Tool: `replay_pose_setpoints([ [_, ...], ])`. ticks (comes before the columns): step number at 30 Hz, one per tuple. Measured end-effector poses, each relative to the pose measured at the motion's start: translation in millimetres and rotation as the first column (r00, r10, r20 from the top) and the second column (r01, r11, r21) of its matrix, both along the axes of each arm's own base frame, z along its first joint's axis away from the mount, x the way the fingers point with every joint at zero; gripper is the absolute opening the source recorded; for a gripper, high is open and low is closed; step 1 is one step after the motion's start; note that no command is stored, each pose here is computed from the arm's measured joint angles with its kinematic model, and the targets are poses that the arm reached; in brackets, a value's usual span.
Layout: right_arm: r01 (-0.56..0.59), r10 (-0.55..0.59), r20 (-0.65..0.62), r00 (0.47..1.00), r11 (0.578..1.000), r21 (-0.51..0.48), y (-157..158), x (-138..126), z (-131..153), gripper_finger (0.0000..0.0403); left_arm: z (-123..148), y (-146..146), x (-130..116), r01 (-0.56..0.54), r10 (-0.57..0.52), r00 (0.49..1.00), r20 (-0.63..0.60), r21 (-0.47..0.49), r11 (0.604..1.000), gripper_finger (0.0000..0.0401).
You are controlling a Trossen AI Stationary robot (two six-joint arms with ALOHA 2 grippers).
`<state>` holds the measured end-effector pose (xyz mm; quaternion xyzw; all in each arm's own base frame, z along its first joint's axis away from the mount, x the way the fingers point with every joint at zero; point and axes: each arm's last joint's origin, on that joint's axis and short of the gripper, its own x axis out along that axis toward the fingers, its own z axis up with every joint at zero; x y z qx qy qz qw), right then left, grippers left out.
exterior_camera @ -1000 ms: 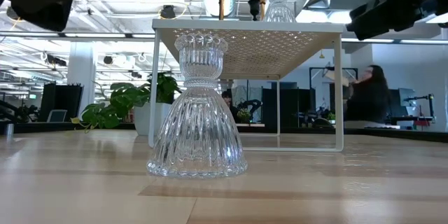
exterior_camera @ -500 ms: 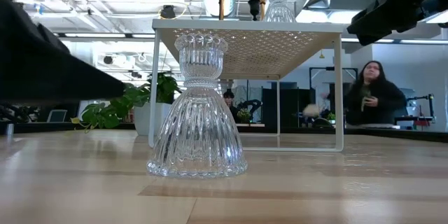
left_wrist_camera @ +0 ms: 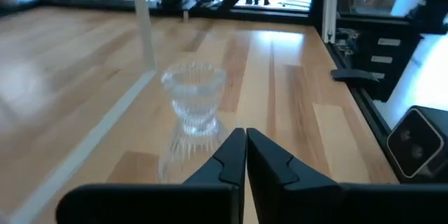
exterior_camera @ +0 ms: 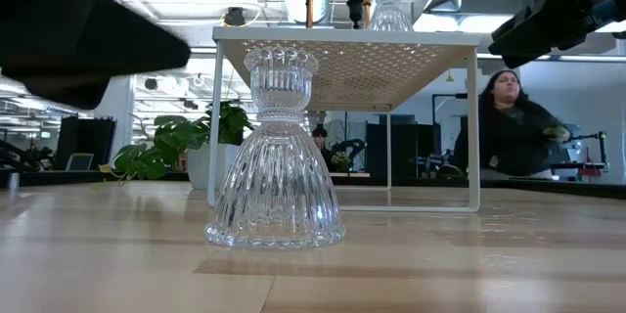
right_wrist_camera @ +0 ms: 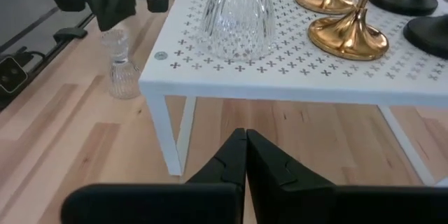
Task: Pick & Place candle stick holders
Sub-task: Put the transparent glass candle holder on the shelf aligned with the other transparent glass candle holder
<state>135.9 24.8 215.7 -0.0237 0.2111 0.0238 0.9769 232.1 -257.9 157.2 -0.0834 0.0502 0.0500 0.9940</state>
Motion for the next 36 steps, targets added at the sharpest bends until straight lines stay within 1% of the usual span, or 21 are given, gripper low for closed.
replay_pose_setpoints([
  [2, 0.005, -0.005, 0.0, 1.0, 1.0, 0.011, 0.0, 0.0, 0.0, 0.0001, 5.1, 0.9, -0.5, 0.003, -0.003, 1.0, 0.005, 0.024, 1.0, 0.0013],
  [4, 0.011, -0.011, -0.001, 1.0, 1.0, 0.025, 0.0, 0.0, 0.0, 0.0001, 9.5, 3.0, 0.5, -0.004, 0.003, 1.0, 0.012, 0.017, 1.0, 0.0016],
  [9, 0.013, -0.013, -0.001, 1.0, 0.999, 0.029, 0.0, 0.0, 0.0, 0.0001, 12.1, 8.7, 5.8, -0.026, 0.026, 1.0, 0.017, 0.008, 1.0, 0.0042],
  [13, 0.013, -0.013, -0.001, 1.0, 0.999, 0.029, 0.0, 0.0, 0.0, 0.0001, 12.1, 11.1, 8.4, -0.034, 0.034, 0.999, 0.018, -0.008, 0.999, 0.008],
  [18, 0.013, -0.013, -0.002, 1.0, 1.0, 0.028, 0.0, 0.0, 0.0, 0.0001, 11.9, 9.6, 8.5, 0.015, -0.014, 1.0, 0.013, -0.027, 1.0, 0.0133],
  [24, 0.013, -0.013, -0.002, 1.0, 1.0, 0.027, 0.0, 0.0, -0.1, 0.0001, 11.2, 11.5, 10.3, 0.007, -0.006, 1.0, 0.01, -0.049, 0.999, 0.0196],
  [27, 0.013, -0.013, -0.002, 1.0, 0.999, 0.029, 0.0, 0.0, -0.1, 0.0001, 11.0, 15.0, 13.8, -0.01, 0.011, 1.0, 0.012, -0.086, 0.996, 0.0226],
  [30, 0.013, -0.013, -0.002, 1.0, 0.999, 0.029, 0.0, 0.0, -0.1, 0.0001, 7.6, 20.5, 19.2, -0.012, 0.01, 1.0, -0.014, -0.119, 0.993, 0.0255],
  [36, 0.013, -0.013, -0.002, 1.0, 0.999, 0.029, 0.0, 0.0, -0.1, 0.0001, 4.6, 30.9, 30.4, 0.022, -0.03, 0.998, -0.046, -0.167, 0.986, 0.0298],
])
